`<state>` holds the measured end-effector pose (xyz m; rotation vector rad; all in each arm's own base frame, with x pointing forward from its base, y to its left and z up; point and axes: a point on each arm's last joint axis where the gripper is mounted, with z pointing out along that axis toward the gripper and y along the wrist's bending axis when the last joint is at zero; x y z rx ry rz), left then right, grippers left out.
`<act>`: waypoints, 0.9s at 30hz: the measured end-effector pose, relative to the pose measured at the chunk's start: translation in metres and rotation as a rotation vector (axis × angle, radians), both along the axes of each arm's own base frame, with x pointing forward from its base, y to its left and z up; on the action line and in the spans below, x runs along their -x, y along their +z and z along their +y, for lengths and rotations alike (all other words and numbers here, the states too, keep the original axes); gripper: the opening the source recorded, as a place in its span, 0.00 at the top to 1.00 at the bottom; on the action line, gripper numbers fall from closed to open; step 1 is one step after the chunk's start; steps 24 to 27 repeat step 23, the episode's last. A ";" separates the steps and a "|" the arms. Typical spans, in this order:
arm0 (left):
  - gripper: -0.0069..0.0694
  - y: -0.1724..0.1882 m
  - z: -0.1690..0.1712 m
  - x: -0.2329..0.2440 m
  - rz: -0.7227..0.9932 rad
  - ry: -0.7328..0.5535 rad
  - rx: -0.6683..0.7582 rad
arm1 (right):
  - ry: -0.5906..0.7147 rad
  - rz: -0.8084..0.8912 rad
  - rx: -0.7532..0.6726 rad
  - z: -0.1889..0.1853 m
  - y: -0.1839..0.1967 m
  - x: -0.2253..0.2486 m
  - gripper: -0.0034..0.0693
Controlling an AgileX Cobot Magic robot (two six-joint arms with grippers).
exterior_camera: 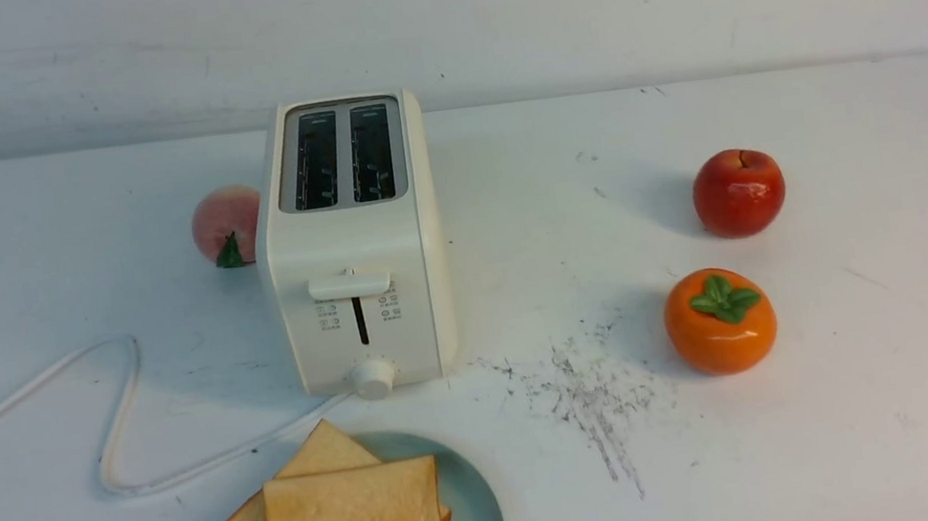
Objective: Take toasted bread from bread machine on white table place on plate.
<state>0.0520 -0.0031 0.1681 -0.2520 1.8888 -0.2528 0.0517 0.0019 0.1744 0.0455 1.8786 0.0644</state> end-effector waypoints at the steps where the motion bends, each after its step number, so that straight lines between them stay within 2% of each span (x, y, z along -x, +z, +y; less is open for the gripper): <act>1: 0.77 0.000 0.000 0.000 0.000 0.000 0.000 | 0.000 0.000 0.000 0.000 0.000 0.000 0.74; 27: 0.74 0.000 0.000 0.000 0.000 0.000 0.000 | 0.000 0.001 0.000 0.000 0.000 0.000 0.72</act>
